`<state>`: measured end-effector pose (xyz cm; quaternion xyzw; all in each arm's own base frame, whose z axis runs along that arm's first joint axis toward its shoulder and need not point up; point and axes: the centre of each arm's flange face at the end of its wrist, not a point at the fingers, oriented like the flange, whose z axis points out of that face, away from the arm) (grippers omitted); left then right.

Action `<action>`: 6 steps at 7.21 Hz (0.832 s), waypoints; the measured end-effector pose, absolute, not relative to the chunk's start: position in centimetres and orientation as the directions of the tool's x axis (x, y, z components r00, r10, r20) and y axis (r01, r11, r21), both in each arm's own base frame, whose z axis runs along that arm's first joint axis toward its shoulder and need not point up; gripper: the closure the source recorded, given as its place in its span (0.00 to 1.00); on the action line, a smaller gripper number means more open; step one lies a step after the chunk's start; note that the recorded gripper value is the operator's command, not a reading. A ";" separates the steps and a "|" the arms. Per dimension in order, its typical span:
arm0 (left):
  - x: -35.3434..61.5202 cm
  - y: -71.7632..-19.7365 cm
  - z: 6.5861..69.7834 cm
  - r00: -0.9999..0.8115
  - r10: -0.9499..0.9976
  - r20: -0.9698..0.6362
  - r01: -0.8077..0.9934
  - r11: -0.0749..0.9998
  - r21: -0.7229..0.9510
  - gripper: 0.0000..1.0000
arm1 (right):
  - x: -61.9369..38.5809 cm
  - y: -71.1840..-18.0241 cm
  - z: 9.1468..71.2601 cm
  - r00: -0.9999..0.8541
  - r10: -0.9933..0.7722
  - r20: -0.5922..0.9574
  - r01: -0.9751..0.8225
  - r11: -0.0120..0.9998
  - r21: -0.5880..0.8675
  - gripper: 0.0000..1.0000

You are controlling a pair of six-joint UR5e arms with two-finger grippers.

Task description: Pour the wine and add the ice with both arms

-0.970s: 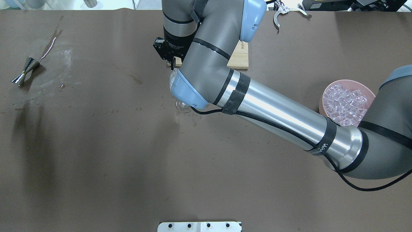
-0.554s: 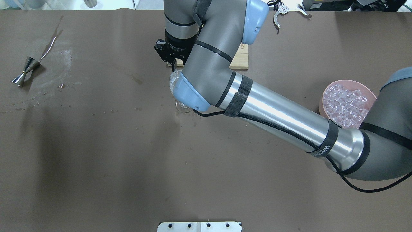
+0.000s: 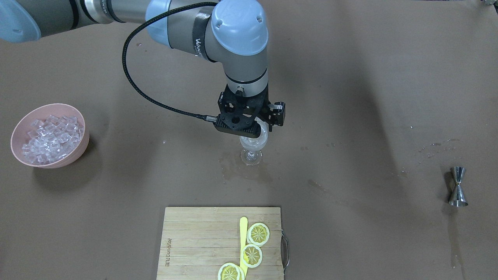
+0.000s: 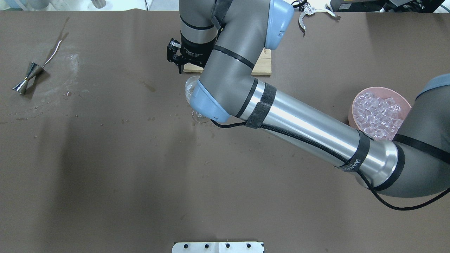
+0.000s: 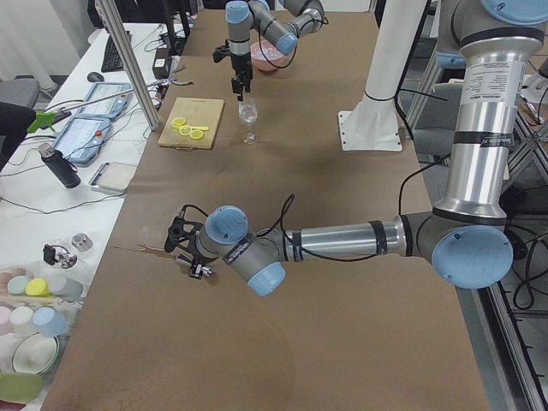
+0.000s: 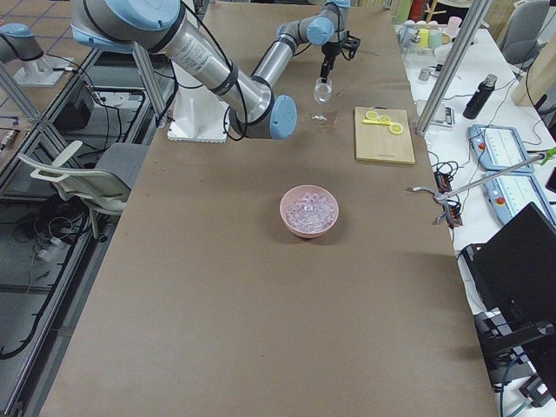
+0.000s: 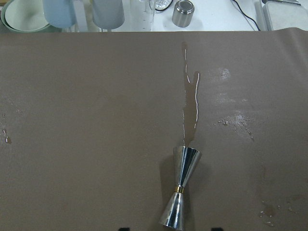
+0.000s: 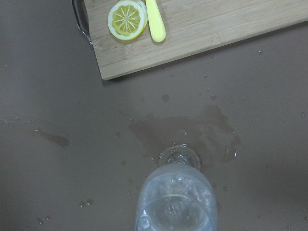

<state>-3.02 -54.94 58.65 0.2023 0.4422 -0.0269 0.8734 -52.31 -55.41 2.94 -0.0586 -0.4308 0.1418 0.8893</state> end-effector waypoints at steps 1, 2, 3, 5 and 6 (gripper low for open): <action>-4.2 -54.9 56.7 0.626 0.136 -0.768 0.191 0.928 0.320 0.21 | -51.0 -56.6 3.5 0.593 0.288 0.752 -0.206 0.957 -0.204 0.00; -5.2 -54.8 54.4 0.643 0.131 -0.754 0.158 0.941 0.299 0.17 | -48.6 -58.8 5.6 0.611 0.260 0.748 -0.209 0.964 -0.164 0.00; -6.2 -54.9 52.3 0.655 0.126 -0.745 0.135 0.951 0.280 0.03 | -45.4 -61.6 9.1 0.639 0.226 0.736 -0.206 0.971 -0.119 0.00; -7.3 -55.1 50.0 0.665 0.124 -0.736 0.118 0.956 0.268 0.03 | -35.7 -65.5 18.0 0.691 0.141 0.709 -0.181 0.983 -0.019 0.00; -7.4 -55.2 49.7 0.666 0.123 -0.736 0.117 0.957 0.266 0.03 | -29.8 -66.4 22.1 0.704 0.101 0.702 -0.158 0.987 0.016 0.00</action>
